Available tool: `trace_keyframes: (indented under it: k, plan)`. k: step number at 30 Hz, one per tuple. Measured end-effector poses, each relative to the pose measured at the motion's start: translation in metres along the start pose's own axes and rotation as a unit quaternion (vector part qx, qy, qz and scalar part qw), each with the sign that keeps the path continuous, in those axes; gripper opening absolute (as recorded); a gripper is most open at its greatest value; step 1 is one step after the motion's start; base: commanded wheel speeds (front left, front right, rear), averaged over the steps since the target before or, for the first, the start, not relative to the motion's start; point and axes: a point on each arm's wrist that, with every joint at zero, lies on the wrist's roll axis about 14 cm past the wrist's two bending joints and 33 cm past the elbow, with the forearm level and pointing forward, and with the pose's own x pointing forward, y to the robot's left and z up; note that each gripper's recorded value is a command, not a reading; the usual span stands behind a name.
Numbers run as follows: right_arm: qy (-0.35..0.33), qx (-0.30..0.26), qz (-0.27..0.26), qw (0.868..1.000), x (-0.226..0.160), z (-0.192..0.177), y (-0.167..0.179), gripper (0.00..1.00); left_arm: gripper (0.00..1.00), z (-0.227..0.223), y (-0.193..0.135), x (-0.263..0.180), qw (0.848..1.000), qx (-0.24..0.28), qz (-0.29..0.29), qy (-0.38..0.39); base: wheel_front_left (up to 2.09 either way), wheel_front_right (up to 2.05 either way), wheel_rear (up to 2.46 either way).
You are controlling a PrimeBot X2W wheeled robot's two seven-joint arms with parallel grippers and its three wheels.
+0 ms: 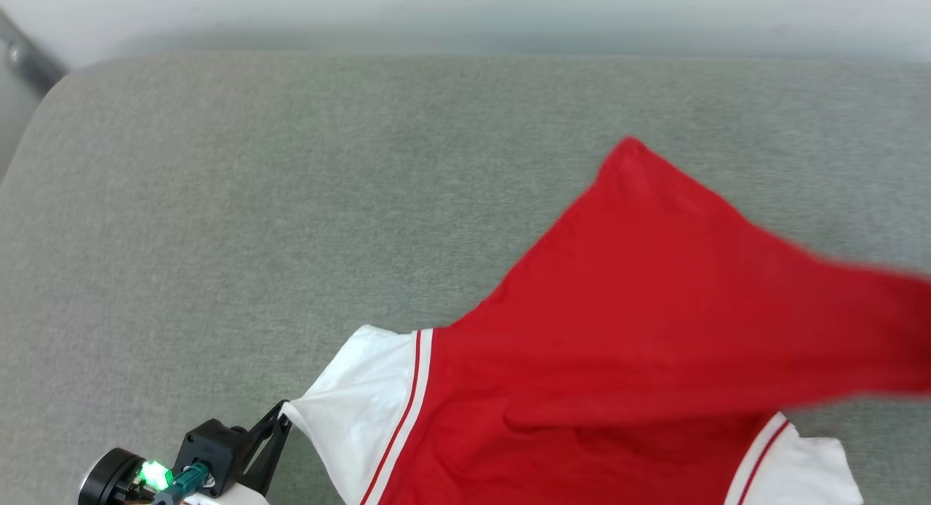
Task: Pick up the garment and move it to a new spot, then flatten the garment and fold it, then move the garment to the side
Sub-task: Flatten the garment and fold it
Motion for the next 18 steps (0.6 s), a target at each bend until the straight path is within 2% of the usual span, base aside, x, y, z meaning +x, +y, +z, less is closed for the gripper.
trace_keyframes:
  k: [4,9,12,15,16,17,18]
  plan:
    - [0.052,0.022,0.026,0.998,0.003,-0.065,0.018,0.0,0.0,0.005,-0.004,0.001,1.0,0.004,-0.008,-0.006,0.0,0.0,0.0]
    - [0.116,0.054,0.066,0.99,0.008,-0.138,0.047,0.0,0.0,0.003,-0.008,0.002,1.0,0.006,-0.017,-0.005,0.0,0.0,0.0]
    - [0.138,0.071,0.087,0.984,0.011,-0.166,0.064,0.0,0.0,0.002,-0.008,0.002,1.0,0.006,-0.019,-0.003,0.0,0.0,0.0]
    - [0.133,0.086,0.094,0.983,0.012,-0.173,0.071,0.0,0.0,0.002,-0.009,0.002,1.0,0.006,-0.02,-0.003,0.0,0.0,0.0]
    - [0.127,0.088,0.092,0.984,0.012,-0.172,0.069,0.42,0.0,0.002,-0.009,0.002,1.0,0.006,-0.021,-0.002,0.0,0.0,0.0]
    - [0.115,0.091,0.087,0.985,0.011,-0.167,0.066,1.0,0.0,0.001,-0.009,0.002,1.0,0.007,-0.021,-0.002,0.0,0.0,0.0]
    - [0.1,0.093,0.08,0.987,0.011,-0.161,0.061,1.0,0.0,0.001,-0.009,0.002,1.0,0.007,-0.021,-0.002,0.0,0.0,0.0]
